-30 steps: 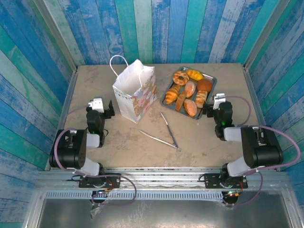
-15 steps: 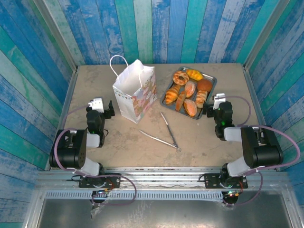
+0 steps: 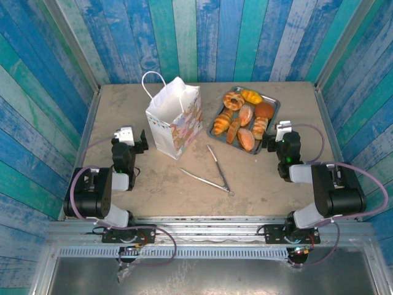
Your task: Place the fake bread into the paper bag
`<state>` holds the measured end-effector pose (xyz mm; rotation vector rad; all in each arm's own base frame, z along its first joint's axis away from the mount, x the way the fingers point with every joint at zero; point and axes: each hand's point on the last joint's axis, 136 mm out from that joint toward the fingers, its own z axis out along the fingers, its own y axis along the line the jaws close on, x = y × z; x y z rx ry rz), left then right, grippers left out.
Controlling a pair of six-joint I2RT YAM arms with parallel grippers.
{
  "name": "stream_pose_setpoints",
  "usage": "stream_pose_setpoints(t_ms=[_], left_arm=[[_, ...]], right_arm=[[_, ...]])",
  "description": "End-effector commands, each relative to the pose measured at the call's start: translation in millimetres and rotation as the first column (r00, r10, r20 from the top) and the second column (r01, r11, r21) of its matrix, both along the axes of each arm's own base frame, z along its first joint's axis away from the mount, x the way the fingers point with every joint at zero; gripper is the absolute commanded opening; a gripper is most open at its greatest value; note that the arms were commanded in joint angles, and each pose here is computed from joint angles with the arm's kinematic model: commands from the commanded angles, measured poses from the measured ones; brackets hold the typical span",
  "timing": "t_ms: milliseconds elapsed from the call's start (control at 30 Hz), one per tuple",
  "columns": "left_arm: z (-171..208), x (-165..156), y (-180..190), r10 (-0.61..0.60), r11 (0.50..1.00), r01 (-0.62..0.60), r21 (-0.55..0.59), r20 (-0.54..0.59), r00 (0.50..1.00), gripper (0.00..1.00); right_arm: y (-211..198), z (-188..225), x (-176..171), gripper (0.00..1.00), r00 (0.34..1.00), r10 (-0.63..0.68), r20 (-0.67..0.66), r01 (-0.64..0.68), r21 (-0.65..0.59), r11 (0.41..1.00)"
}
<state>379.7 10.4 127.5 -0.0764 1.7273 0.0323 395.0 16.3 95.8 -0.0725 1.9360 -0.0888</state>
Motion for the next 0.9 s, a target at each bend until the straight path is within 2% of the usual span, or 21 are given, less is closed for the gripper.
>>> stream_pose_setpoints(t_ms=[0,133,233,300,467,633,767,867], left_arm=[[0,4,-2,-0.006,1.000,0.006,0.006,-0.002,1.000,0.94],[10,2,-6,-0.034,0.999,0.034,0.015,0.004,0.999,0.94],[22,-8,7,0.045,0.999,-0.045,0.000,0.024,0.999,0.94],[30,-13,9,0.056,0.998,-0.056,0.002,0.038,0.998,0.94],[57,-11,13,0.103,0.987,-0.097,-0.129,0.041,0.994,0.94],[107,-4,3,0.072,0.950,-0.045,-0.309,0.077,0.994,0.94],[163,-4,-24,-0.068,0.918,0.120,-0.377,0.148,0.987,0.94],[198,-11,-40,-0.156,0.888,0.216,-0.406,0.175,0.972,0.94]], right_arm=[[-1,3,3,1.00,1.000,0.000,0.009,0.000,-0.003,1.000],[0,6,3,1.00,1.000,0.008,0.005,-0.008,-0.005,1.000],[0,21,-1,1.00,1.000,0.007,0.010,-0.007,-0.007,1.000],[0,36,-8,1.00,1.000,0.008,0.027,-0.008,0.003,1.000],[-2,77,-31,1.00,0.998,-0.022,0.050,0.018,0.077,0.997],[3,122,-58,1.00,0.998,-0.023,0.059,0.011,0.196,0.980],[12,147,-75,1.00,0.999,0.008,0.048,-0.022,0.286,0.958],[29,157,-83,1.00,0.996,0.075,0.041,-0.085,0.393,0.916]])
